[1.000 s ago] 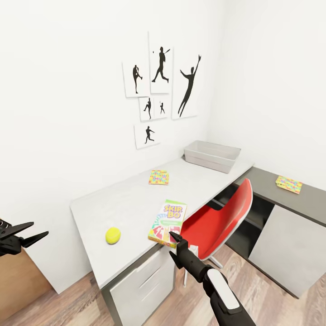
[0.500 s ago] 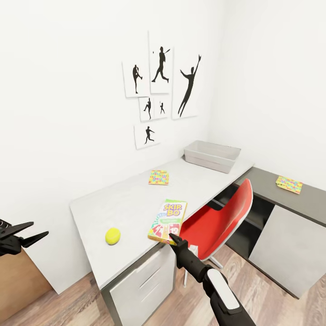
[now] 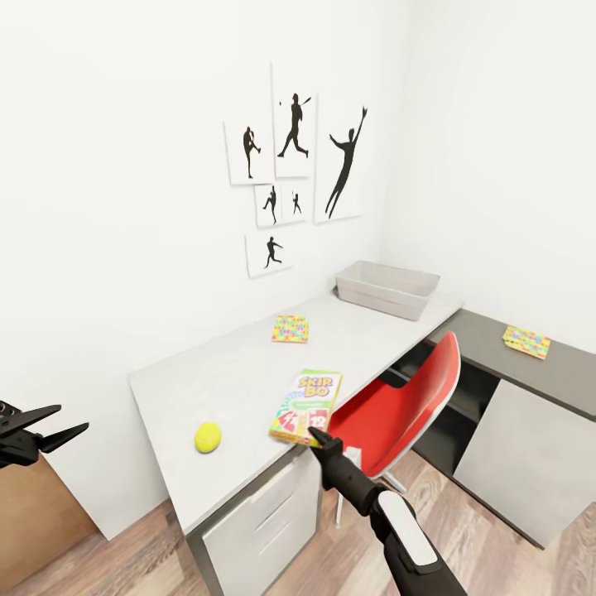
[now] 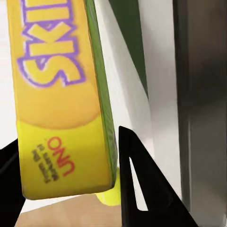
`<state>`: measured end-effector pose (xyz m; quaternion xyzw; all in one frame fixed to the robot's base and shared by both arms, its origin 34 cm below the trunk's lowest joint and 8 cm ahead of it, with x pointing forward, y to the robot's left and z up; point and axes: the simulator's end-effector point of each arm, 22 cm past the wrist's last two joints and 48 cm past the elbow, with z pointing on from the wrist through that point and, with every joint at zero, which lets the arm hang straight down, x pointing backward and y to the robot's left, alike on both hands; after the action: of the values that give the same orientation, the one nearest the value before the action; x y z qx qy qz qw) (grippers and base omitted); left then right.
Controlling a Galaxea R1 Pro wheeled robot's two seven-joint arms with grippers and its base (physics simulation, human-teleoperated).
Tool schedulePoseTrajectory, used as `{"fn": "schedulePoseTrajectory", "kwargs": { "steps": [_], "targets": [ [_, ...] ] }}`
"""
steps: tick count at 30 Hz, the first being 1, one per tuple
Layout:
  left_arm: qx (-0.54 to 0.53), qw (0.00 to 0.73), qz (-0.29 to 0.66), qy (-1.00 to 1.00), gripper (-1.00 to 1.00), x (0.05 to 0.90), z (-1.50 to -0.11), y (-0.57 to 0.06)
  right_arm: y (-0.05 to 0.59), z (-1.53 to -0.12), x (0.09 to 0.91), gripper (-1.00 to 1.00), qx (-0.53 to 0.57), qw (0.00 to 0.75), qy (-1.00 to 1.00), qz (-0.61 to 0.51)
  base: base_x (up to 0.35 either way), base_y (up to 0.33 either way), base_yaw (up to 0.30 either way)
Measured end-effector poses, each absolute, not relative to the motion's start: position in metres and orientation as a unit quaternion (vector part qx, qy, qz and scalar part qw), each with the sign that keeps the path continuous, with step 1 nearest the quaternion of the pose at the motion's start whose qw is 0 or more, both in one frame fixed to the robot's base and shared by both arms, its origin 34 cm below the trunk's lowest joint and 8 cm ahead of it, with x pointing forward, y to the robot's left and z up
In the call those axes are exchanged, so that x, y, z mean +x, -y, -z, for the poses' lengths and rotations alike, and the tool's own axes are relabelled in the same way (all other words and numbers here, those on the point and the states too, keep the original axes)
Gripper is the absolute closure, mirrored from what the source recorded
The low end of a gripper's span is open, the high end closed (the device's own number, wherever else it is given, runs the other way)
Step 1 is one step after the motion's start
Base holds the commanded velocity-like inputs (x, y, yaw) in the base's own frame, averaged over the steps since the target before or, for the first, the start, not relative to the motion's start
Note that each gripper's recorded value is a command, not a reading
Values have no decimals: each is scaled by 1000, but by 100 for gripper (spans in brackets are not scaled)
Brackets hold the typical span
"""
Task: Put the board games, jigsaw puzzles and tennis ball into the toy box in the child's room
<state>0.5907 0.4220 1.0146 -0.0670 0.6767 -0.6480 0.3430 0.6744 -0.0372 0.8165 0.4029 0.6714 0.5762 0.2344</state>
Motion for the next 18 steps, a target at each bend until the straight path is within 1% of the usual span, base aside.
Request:
{"fn": "schedulePoseTrajectory", "kwargs": {
  "steps": [8,13,18],
  "targets": [
    [-67,343,647,-678,-100,590,-1026,-422,15,-837,668,100,375,227,-683,-584,0,0,0],
    [-67,343,647,-678,-100,590,-1033,-422,-29,-897,658,100,288,242,-691,-617,0,0,0],
    [-66,343,647,-678,-100,590,-1041,-422,-41,-944,654,100,244,265,-684,-634,0,0,0]
  ]
}}
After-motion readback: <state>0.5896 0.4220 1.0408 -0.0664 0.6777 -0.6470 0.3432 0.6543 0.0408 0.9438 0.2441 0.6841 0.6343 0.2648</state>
